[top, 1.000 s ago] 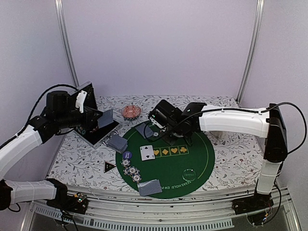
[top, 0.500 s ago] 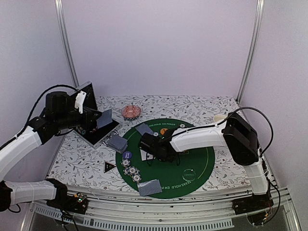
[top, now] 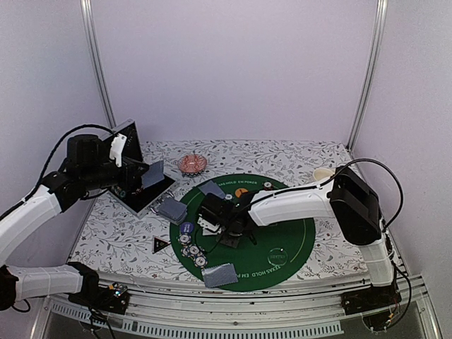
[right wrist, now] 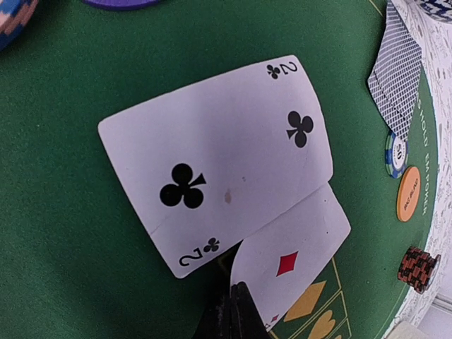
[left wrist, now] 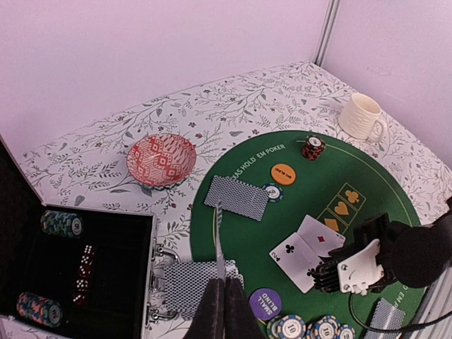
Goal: Distribute texas hold em gaming equipment
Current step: Flop the poker card in the community card area.
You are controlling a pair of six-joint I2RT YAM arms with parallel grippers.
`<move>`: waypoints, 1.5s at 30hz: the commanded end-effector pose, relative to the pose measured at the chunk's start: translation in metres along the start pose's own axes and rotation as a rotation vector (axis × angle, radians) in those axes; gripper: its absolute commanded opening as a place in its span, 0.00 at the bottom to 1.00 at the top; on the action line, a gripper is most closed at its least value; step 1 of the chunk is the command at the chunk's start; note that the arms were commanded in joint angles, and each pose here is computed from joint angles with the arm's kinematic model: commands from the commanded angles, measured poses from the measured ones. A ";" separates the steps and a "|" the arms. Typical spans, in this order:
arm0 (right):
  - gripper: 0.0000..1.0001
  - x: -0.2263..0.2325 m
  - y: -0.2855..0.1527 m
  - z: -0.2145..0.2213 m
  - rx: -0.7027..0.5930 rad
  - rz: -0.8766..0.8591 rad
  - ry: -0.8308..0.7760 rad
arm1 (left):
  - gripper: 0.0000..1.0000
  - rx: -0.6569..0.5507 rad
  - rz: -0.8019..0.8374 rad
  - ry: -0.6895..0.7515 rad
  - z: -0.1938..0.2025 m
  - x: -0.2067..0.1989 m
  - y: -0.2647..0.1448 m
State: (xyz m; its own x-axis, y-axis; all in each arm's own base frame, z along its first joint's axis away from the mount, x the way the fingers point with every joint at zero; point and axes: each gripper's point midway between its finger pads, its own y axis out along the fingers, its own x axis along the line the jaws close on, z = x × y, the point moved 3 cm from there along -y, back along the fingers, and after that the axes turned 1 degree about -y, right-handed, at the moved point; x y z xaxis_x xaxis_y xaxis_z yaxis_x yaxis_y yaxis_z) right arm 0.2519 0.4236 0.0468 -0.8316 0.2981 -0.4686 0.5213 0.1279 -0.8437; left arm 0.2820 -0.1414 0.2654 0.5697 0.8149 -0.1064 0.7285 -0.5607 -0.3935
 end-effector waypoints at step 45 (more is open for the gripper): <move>0.64 -0.060 -0.115 -0.076 -0.349 -0.299 0.415 | 0.00 -0.040 0.183 0.027 -0.002 -0.024 0.000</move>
State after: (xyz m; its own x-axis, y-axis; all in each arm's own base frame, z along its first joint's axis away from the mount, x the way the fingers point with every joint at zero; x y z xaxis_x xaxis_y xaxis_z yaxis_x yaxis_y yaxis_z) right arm 0.2583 0.4362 0.0762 -0.7960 0.5829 -0.1634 0.3580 0.2356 -0.9035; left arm 0.2782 -0.1475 0.2644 0.6090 0.7832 -0.1253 0.6973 -0.6039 -0.3860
